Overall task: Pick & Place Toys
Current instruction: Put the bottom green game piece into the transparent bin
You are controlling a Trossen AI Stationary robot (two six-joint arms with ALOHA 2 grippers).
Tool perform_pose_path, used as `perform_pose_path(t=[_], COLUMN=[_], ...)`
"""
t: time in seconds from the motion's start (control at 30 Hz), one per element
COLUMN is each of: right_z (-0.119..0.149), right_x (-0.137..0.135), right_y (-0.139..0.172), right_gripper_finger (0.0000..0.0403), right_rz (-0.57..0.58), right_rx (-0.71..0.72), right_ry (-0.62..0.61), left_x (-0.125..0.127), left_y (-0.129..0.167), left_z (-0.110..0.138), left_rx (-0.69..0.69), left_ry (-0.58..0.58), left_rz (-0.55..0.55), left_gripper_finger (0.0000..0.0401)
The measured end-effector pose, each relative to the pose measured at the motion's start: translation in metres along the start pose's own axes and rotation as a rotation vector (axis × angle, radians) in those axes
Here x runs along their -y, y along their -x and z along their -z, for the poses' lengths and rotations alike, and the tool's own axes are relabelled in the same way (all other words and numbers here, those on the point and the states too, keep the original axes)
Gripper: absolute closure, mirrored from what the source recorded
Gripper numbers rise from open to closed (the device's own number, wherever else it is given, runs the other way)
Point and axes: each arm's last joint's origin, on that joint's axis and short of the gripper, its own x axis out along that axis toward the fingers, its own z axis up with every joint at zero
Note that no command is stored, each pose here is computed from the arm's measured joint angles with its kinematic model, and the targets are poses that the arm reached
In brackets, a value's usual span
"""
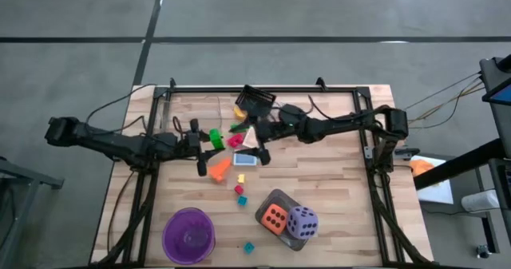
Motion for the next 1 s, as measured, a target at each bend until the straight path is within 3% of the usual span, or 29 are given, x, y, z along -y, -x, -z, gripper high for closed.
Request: perform_pose_path(t=[0.2, 0.53, 0.67, 1.0], right_z=[0.008, -0.018, -0.022, -0.007], right_x=[-0.018, -0.038, -0.041, -0.039], right_y=[0.040, 0.086, 0.091, 0.085], right_gripper_finger=[0.0064, 0.0064, 0.0064, 0.0064], right_rz=[-0.010, -0.004, -0.004, -0.005], right_rx=[0.055, 0.124, 0.139, 0.085], right_ry=[-0.004, 0.048, 0.061, 0.040], left_x=[-0.012, -0.057, -0.077, -0.105], left_y=[0.014, 0.015, 0.014, 0.011], left_z=[0.006, 0.053, 0.059, 0.082], left_rx=[-0.033, -0.132, -0.180, -0.346], left_ry=[0.012, 0.166, 0.237, 0.403], left_rz=[-0.100, -0.383, -0.459, -0.502], left_gripper_finger=[0.0234, 0.0234, 0.0234, 0.0234])
